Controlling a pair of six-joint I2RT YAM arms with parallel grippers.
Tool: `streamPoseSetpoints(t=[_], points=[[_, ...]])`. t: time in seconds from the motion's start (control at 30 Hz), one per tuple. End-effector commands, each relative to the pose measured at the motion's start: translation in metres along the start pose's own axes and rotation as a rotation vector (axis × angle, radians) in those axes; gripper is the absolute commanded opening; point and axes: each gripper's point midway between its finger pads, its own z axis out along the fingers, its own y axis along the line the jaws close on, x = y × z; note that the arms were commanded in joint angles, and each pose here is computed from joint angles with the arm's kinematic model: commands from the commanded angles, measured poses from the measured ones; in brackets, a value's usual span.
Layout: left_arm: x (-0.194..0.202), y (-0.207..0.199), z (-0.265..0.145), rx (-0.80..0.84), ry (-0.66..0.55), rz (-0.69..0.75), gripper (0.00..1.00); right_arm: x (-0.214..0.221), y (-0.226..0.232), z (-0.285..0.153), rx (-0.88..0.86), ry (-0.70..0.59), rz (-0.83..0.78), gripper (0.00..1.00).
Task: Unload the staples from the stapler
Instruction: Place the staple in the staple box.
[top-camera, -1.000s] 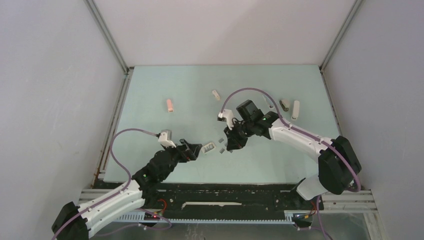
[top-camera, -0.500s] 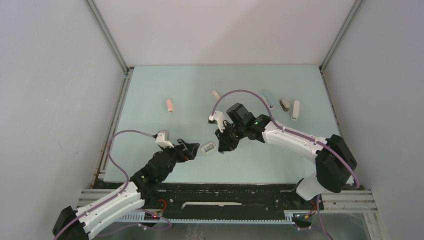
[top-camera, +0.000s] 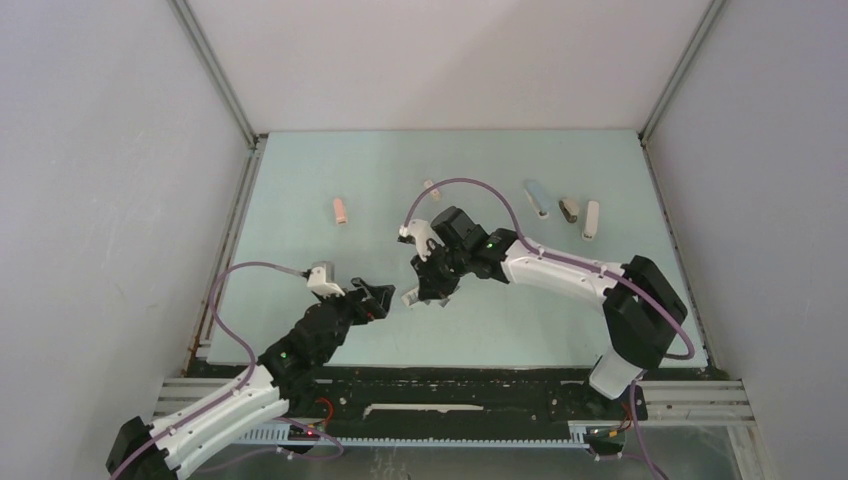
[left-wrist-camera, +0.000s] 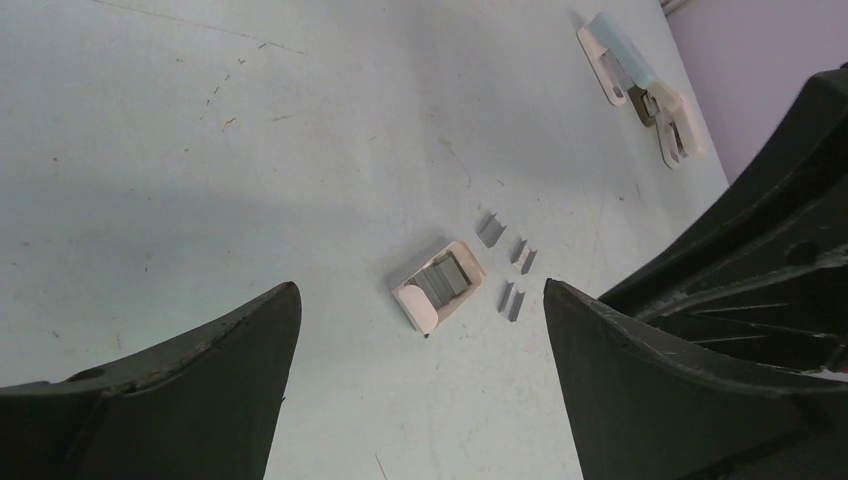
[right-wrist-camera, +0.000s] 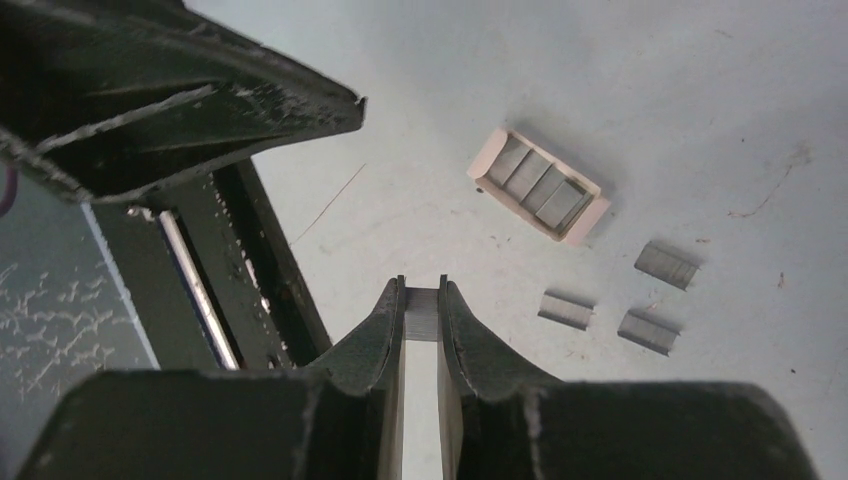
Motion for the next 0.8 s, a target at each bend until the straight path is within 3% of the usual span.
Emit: streamPoseSetpoints(t=[0.0, 0.33, 0.77], points=[[-0.007, 0.006, 0.002, -0.036, -0.034, 0.017, 0.97, -0.029, -0.007, 0.008, 0.059, -0.07, 0.035, 0.15], [-0.012, 0.021, -0.001, -0.101, -0.068, 0.026, 0.97, -0.042, -0.022, 0.038, 0.099, -0.043, 0.131, 0.14], [-0.021, 0.027, -0.005, -0.117, -0.118, 0.023, 0.97, -0.022, -0.045, 0.063, 0.197, 0.033, 0.208, 0.15]])
